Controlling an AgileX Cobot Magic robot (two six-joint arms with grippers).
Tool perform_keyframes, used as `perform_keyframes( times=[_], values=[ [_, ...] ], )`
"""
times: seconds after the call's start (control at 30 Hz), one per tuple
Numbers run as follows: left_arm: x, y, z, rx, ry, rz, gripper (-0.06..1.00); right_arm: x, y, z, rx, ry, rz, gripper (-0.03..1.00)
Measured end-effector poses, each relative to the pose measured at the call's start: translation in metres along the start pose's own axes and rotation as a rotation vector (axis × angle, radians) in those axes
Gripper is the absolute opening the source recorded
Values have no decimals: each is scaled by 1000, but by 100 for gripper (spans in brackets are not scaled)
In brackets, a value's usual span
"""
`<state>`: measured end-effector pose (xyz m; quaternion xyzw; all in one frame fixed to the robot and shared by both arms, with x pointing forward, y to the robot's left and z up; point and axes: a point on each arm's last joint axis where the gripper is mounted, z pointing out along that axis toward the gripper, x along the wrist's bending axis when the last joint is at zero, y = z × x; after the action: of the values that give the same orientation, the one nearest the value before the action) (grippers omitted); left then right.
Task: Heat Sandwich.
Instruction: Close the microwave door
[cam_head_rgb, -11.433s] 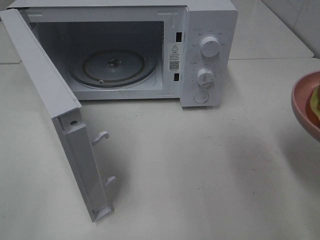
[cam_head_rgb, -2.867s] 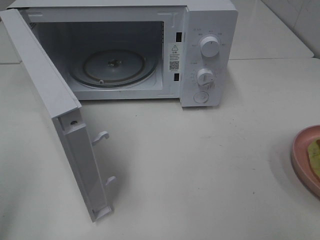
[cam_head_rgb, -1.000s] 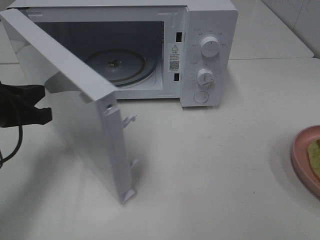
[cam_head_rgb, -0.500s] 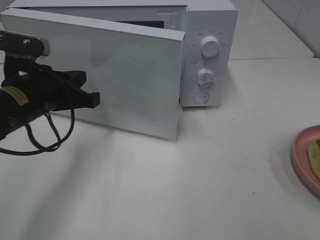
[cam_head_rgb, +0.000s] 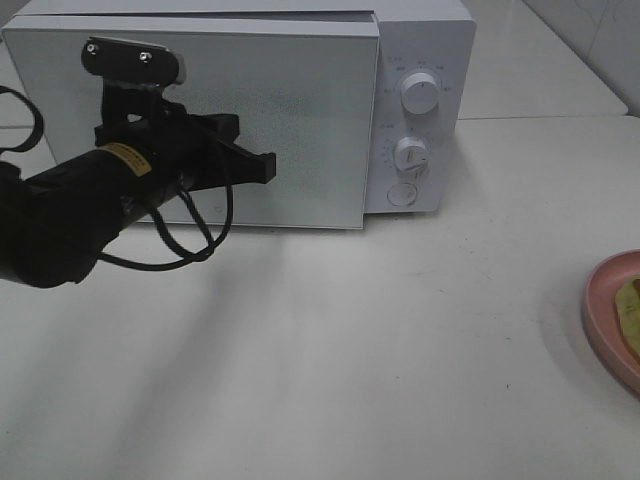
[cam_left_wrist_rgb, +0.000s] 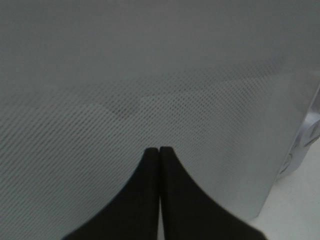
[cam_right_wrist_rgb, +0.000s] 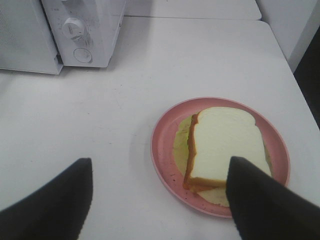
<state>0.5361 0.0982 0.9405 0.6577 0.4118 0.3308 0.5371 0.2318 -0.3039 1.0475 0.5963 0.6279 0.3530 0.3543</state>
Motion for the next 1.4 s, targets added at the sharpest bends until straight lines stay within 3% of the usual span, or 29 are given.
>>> perform_keyframes(
  times=[0.63,0.77,1.17,1.4],
  values=[
    [-32,20,64,11,-37,-10,0,0,0,0,0,0,0,73],
    [-44,21,78,43,-66,32,0,0,0,0,-3,0,0,73],
    [-49,31,71,127,-87,0,0,0,1,0,-6,0,0,72],
    [-59,31,41,230,-148,13,0,0,1,0,-6,0,0,72]
  ],
)
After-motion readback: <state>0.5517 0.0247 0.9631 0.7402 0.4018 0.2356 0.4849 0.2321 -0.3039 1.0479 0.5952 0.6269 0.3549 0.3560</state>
